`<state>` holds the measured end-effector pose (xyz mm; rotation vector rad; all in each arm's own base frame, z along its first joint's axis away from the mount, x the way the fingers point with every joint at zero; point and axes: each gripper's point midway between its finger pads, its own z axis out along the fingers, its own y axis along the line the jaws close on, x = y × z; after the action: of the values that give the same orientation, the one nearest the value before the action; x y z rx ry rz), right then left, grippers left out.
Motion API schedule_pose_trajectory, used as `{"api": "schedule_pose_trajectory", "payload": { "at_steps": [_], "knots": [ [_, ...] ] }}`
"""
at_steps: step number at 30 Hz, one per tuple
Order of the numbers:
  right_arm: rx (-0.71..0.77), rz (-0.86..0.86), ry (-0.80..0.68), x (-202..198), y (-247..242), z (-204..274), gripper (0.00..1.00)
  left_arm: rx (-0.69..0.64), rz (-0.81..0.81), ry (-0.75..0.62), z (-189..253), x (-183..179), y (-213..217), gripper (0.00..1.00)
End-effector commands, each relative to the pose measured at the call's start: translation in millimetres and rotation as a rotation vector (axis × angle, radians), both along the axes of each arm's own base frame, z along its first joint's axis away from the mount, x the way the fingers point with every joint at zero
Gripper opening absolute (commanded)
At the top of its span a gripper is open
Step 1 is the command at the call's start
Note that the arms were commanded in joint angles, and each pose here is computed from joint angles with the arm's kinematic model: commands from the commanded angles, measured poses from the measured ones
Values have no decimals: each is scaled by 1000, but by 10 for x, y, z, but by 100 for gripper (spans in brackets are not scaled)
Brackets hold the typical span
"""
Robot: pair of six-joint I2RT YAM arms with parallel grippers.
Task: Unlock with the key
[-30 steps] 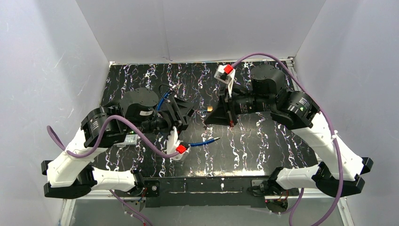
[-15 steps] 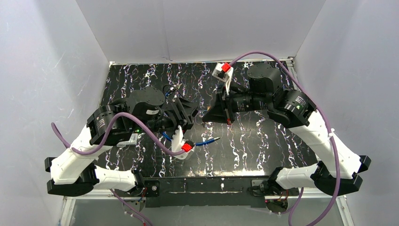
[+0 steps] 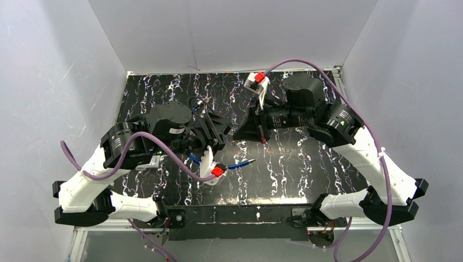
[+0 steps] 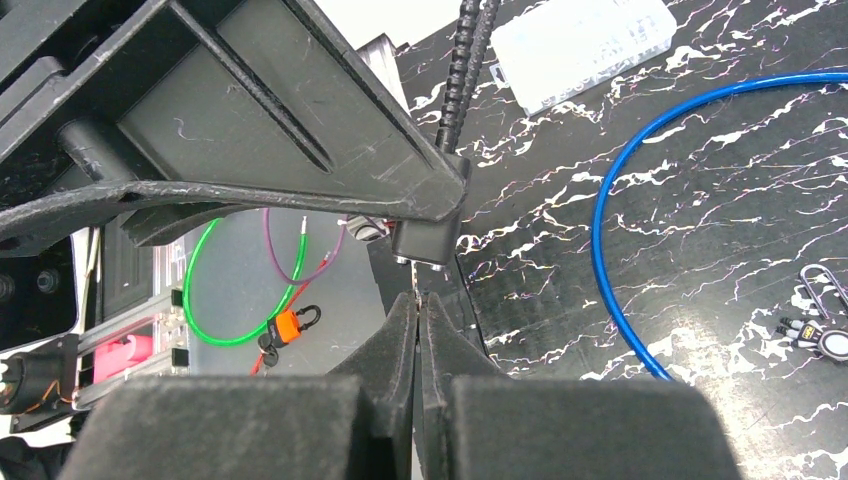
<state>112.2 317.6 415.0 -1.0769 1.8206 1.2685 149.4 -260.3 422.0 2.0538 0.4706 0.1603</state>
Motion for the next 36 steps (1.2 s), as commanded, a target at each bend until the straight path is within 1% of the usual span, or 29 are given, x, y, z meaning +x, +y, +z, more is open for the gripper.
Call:
{"api": "schedule_pose_trajectory", "payload": {
  "at_steps": [1,7,25,36],
  "knots": [
    [40,-7,-38,47,63,102,1,-46,-26,-25,144,-86,28,0],
    [38,-15,-49,61,51,71,1,-23,-40,-33,86,-120,13,0],
    [74,-5,-74,-39,-64,231,1,5,-42,-27,-2,-121,-22,0],
    [66,-4,-69,-82,-119,179,1,36,16,-49,-27,-33,77,0]
  ]
}}
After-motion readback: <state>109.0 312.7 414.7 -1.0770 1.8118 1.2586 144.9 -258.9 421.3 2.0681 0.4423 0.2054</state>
